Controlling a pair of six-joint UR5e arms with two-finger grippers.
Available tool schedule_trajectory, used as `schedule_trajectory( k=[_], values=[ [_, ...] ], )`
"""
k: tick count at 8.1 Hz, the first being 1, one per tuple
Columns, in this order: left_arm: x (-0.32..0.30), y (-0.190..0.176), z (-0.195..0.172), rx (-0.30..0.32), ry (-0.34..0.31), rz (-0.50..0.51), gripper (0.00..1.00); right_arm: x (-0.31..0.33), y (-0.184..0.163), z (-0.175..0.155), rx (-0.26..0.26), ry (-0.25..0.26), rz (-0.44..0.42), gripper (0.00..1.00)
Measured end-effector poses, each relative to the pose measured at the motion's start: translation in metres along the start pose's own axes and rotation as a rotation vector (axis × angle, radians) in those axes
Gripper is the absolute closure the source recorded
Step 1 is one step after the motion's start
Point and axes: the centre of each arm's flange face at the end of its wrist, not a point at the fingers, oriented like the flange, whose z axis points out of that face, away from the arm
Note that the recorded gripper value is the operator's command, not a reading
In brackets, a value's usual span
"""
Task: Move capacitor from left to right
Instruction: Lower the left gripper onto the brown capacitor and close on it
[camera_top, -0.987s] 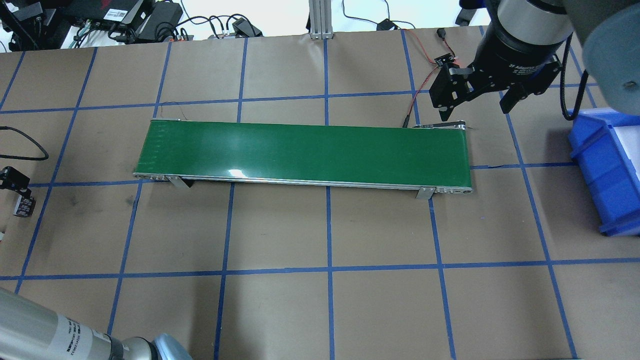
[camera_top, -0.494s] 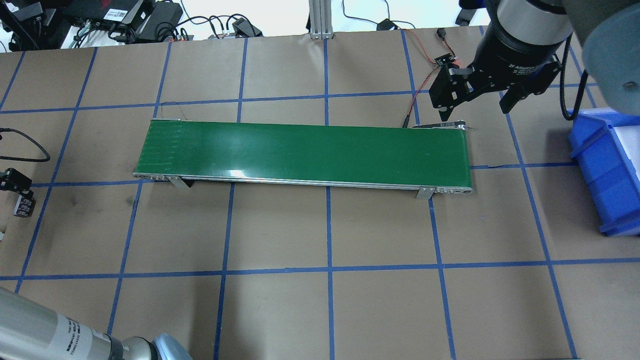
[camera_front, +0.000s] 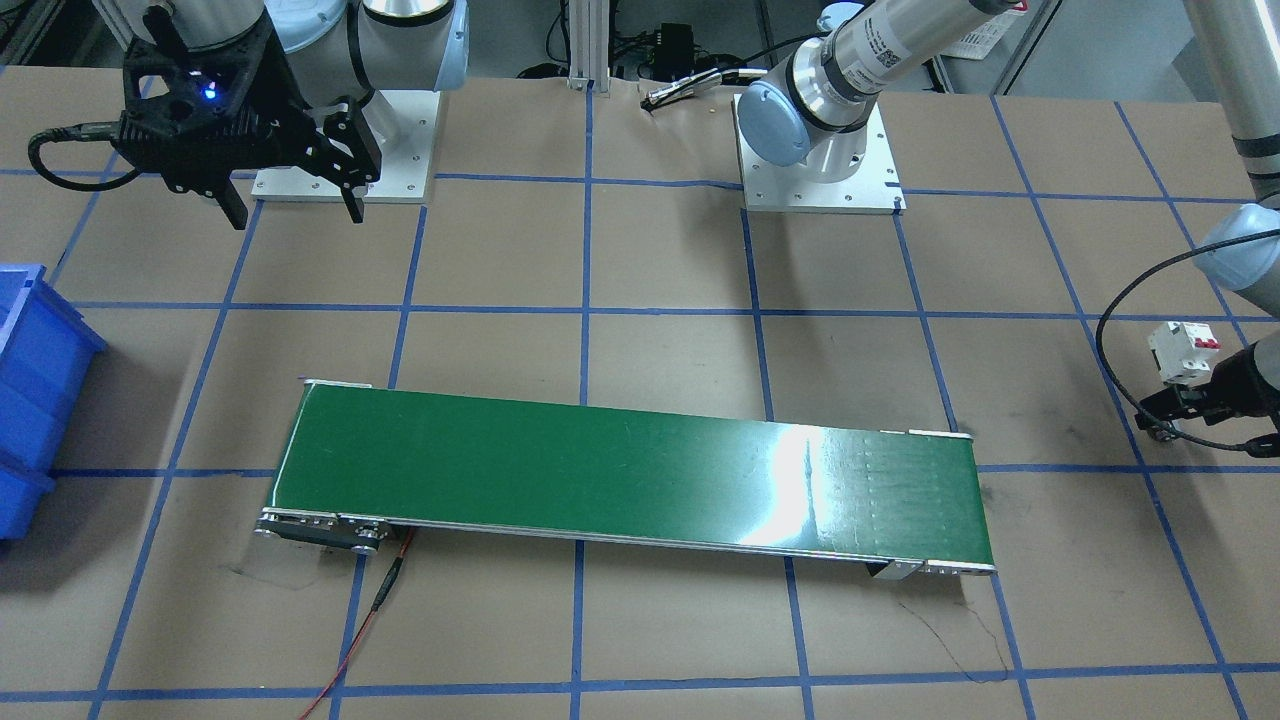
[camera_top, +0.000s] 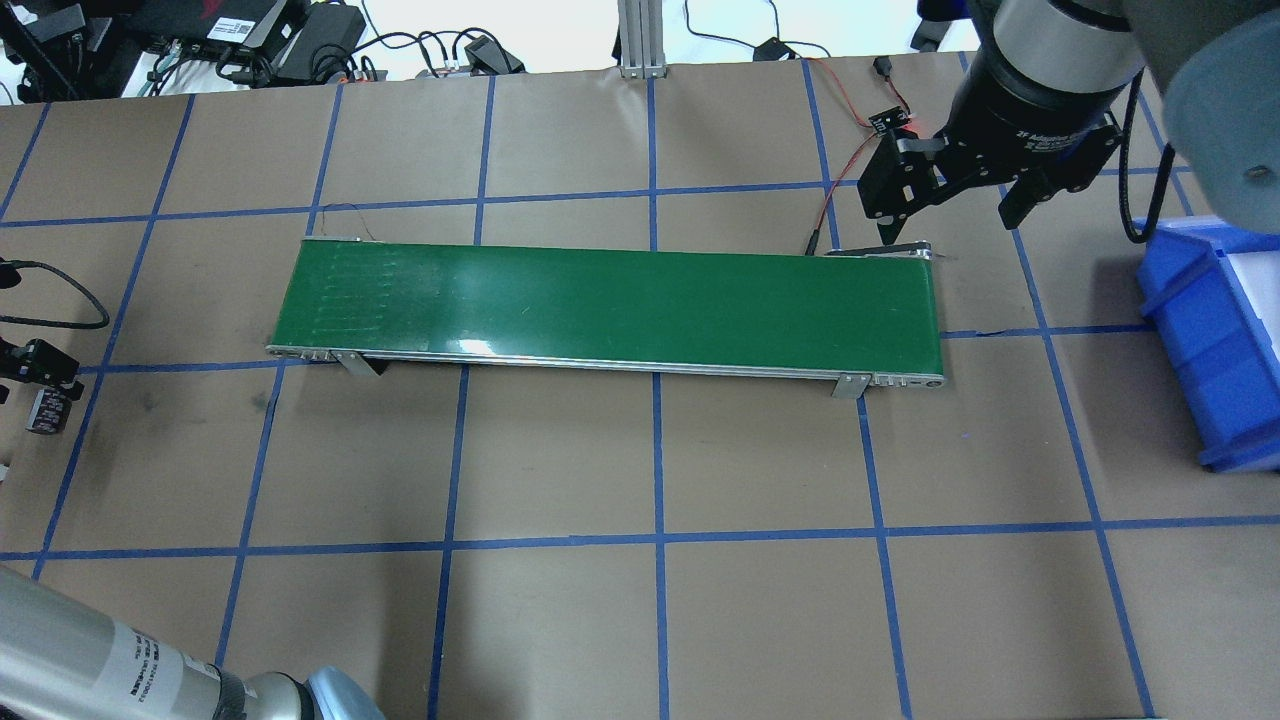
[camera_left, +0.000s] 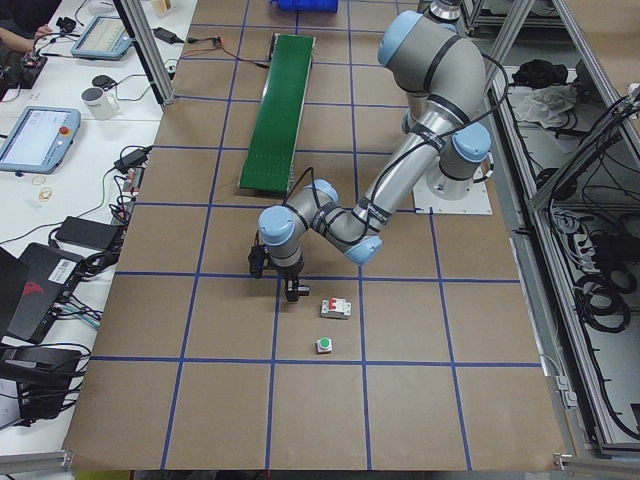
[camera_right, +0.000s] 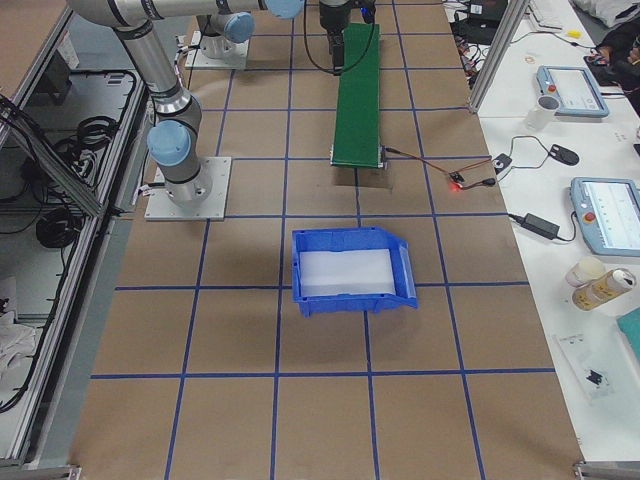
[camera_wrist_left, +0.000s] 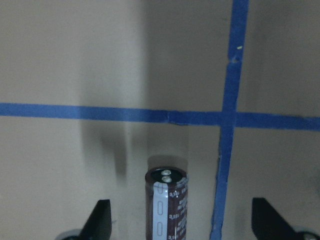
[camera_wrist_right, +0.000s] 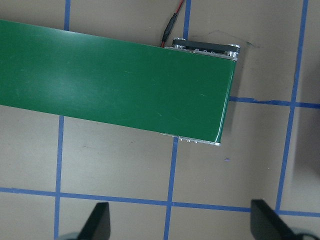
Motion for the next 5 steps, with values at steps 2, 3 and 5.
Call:
schedule_trajectory(
  k=[2,3,5],
  values=[
    [0.0006,-0.0004,0.0047,-0.004,0.007,0.004,0.00,-0.0001,0.0007,0.0002,0.000,-0.001,0.001,0.00],
    [0.0008,-0.0003,0.0059,-0.005,0.009,0.005,0.00,-0.0001,0.0008,0.0002,0.000,-0.001,0.000,0.00],
    [0.0006,-0.0010,0.0081,-0.006,0.010,0.005,0.00,-0.0001,0.0009,0.0002,0.000,-0.001,0.001,0.00]
  ],
)
